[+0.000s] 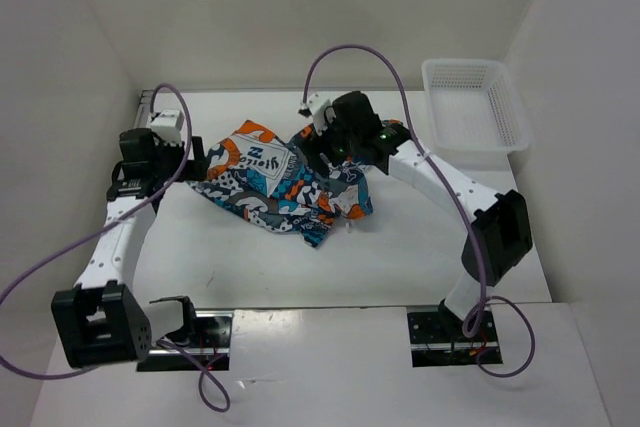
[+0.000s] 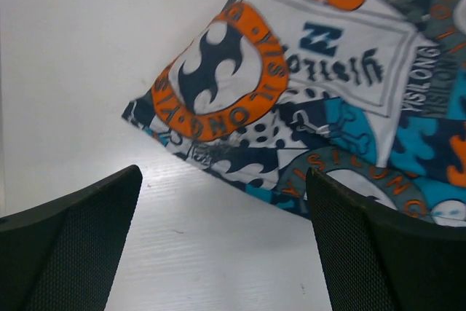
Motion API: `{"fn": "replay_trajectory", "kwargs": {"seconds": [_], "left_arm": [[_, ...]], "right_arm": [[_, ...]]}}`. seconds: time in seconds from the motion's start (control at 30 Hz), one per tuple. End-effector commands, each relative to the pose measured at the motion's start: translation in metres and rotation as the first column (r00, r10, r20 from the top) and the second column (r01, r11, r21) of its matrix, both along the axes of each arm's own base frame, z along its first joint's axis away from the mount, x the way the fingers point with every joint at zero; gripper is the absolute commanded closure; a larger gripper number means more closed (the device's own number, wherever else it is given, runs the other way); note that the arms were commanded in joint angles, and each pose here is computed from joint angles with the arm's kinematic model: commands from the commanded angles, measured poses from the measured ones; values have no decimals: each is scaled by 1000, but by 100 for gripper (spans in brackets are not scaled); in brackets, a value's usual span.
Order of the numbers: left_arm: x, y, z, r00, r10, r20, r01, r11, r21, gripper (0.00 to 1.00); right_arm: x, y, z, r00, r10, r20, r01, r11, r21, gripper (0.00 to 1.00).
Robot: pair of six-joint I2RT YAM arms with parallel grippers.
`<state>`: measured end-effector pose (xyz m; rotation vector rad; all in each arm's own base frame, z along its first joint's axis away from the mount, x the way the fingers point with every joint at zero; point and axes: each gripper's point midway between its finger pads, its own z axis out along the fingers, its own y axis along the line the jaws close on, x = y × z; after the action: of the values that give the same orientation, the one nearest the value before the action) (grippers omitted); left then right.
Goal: Fold and stack the shorts
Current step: Move the shorts to the center of the board
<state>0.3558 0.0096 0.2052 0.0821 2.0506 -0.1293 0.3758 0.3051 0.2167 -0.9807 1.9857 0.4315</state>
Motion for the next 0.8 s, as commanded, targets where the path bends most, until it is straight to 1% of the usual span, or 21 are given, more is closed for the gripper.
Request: {"fn": "replay_trajectory", "kwargs": {"seconds": [0.0,0.03,0.07,0.1,0.13,0.17,0.23,0.27,0.3,0.33,0.37,0.4,0.43,0.47,0.5,0.53,0.6,0.67,0.77], "left_arm": [[11,25,-31,996,82,-47,-81,996,24,0],[13,30,-36,994,94,-56,-92,995,23,0],[15,32,-50,991,103,-87,-101,995,26,0],[17,35,-54,989,115,-93,-112,993,33,0],[22,36,-56,989,115,-89,-112,993,34,0],[22,38,-72,984,127,-123,-123,992,40,0],[28,49,-80,979,167,-116,-161,985,60,0],[32,52,-88,976,176,-129,-169,983,66,0],[35,56,-91,974,193,-117,-184,980,77,0],[38,56,-93,974,193,-115,-185,980,77,0],[40,59,-99,972,200,-123,-191,978,82,0],[44,61,-98,972,210,-105,-201,976,88,0],[47,62,-99,973,210,-100,-202,975,88,0],[46,63,-107,970,218,-112,-208,974,93,0],[50,68,-107,968,237,-88,-227,968,105,0],[49,70,-118,963,247,-104,-235,965,112,0],[52,72,-124,961,255,-103,-243,963,117,0],[54,73,-131,960,255,-113,-242,963,118,0],[57,73,-132,961,255,-104,-243,963,117,0]], "right_arm": [[-32,-14,-5,986,158,50,-152,983,-102,15],[-34,-19,-17,984,171,43,-163,977,-137,17],[-39,-27,-31,982,187,33,-179,967,-180,18],[-47,-25,-35,964,255,71,-231,942,-245,19],[-54,-26,-40,957,282,70,-253,926,-280,22],[-64,-26,-54,948,313,59,-280,907,-313,22],[-84,-11,-57,915,395,84,-345,872,-348,25],[-91,-6,-62,907,414,81,-363,864,-349,28],[-96,2,-60,897,432,92,-379,859,-345,28],[-107,12,-67,876,474,86,-418,837,-355,29],[-111,19,-69,862,496,103,-434,828,-356,31],[-116,24,-67,853,510,111,-446,823,-352,31],[-127,30,-77,835,543,93,-478,798,-367,31],[-131,35,-78,825,555,104,-488,794,-363,32],[-135,38,-81,818,565,105,-497,788,-362,32],[-141,39,-93,813,577,84,-512,775,-371,32],[-141,42,-101,819,568,84,-510,786,-349,32],[-144,39,-121,820,570,51,-517,776,-362,32],[-136,39,-136,837,545,55,-486,786,-381,35]]}}
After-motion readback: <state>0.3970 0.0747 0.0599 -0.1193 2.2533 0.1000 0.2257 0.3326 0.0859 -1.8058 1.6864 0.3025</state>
